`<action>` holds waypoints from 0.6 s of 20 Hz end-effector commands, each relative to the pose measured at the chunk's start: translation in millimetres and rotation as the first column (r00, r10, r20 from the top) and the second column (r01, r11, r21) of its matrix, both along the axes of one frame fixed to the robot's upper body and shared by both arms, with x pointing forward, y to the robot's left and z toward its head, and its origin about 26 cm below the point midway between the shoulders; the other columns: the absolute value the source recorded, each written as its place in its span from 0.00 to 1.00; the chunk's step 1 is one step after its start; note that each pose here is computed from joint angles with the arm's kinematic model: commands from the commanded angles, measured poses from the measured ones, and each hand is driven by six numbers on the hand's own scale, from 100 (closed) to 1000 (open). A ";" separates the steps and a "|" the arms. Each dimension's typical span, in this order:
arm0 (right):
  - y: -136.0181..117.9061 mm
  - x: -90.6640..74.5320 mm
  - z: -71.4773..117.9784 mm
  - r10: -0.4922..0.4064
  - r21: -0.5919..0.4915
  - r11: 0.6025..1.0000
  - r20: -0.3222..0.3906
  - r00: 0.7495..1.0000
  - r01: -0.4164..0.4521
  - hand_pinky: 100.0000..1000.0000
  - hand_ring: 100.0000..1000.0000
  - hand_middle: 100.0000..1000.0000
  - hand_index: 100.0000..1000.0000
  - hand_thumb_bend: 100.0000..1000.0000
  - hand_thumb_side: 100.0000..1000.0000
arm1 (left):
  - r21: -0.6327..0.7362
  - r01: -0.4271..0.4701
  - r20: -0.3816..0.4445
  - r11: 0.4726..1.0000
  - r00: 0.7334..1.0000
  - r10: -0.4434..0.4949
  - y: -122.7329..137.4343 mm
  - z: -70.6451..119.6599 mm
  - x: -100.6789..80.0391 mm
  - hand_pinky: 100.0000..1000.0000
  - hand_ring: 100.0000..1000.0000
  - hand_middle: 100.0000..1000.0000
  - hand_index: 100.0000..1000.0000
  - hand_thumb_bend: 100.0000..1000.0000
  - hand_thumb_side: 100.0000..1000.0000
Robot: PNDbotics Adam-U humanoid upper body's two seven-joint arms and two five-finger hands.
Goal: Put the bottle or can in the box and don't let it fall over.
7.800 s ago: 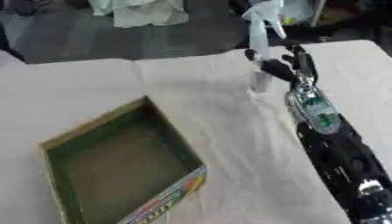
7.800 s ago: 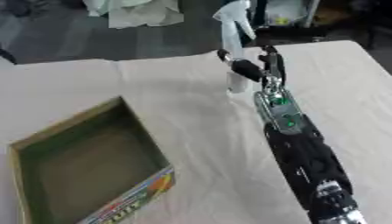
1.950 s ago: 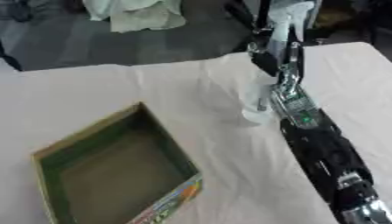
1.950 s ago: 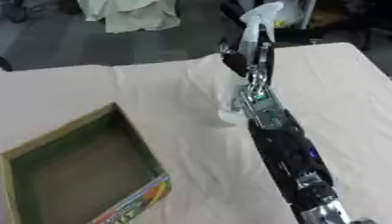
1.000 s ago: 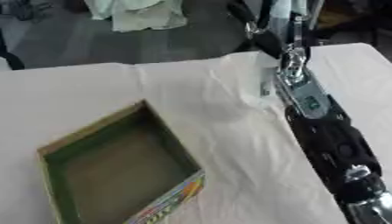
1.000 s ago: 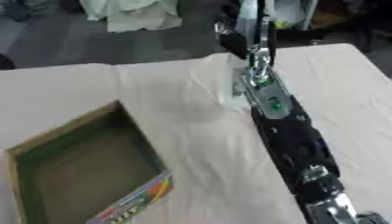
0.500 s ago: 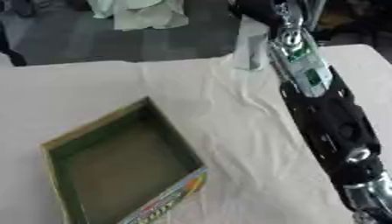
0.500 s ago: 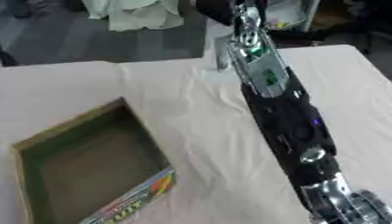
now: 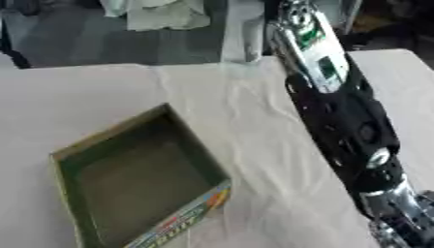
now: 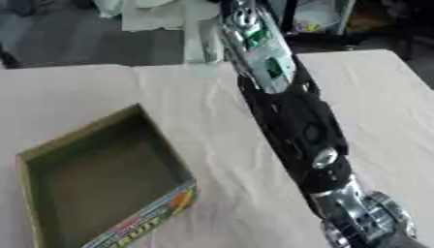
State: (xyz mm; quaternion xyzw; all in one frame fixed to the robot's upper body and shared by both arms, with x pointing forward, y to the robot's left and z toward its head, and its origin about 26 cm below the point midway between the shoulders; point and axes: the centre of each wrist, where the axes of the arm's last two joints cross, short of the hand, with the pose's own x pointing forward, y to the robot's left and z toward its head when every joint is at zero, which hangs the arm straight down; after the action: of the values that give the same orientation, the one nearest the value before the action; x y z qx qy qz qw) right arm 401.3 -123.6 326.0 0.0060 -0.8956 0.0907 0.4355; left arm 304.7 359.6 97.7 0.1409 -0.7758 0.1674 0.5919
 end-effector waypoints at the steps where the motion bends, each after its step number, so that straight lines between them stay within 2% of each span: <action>1: 29.2 -15.5 11.3 0.104 -0.005 0.995 0.035 0.994 -0.104 0.00 0.00 0.08 0.18 0.27 0.00 | 0.039 -0.005 0.029 0.999 1.000 0.004 6.3 13.2 0.0 0.77 0.75 0.67 0.72 0.52 0.73; 4: 52.3 -24.2 3.6 0.161 -0.014 0.987 0.027 0.987 -0.160 0.00 0.00 0.08 0.18 0.26 0.00 | 0.040 -0.006 0.029 0.999 1.000 0.005 6.4 13.0 -0.2 0.77 0.75 0.67 0.72 0.52 0.73; 9: 77.4 -33.2 -15.4 0.197 -0.025 0.980 0.005 0.980 -0.197 0.00 0.00 0.09 0.19 0.26 0.00 | 0.047 -0.011 0.022 0.999 1.000 0.010 8.3 11.7 -1.5 0.77 0.75 0.67 0.72 0.52 0.73; 10: 81.1 -34.4 -19.5 0.200 -0.027 0.979 0.001 0.980 -0.200 0.00 0.01 0.10 0.19 0.32 0.00 | 0.048 -0.012 0.021 0.999 1.000 0.011 8.6 11.4 -1.7 0.77 0.75 0.67 0.72 0.52 0.73; 11: 84.5 -35.5 -23.5 0.205 -0.029 0.978 -0.005 0.979 -0.205 0.00 0.02 0.10 0.19 0.25 0.00 | 0.049 -0.012 0.020 0.999 1.000 0.011 8.9 11.2 -1.8 0.77 0.75 0.67 0.72 0.52 0.73; 12: 87.1 -36.3 -26.6 0.209 -0.031 0.977 -0.008 0.978 -0.209 0.00 0.02 0.11 0.20 0.25 0.00 | 0.049 -0.013 0.019 0.999 1.000 0.012 9.0 11.1 -1.9 0.77 0.75 0.67 0.72 0.52 0.73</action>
State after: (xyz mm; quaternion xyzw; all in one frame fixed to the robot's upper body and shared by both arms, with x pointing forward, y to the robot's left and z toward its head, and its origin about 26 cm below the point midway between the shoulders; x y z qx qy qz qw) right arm 372.4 -42.3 290.0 0.0870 -0.8779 0.1474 0.4472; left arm 303.4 362.1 97.6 0.1475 -0.7754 0.1643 0.5916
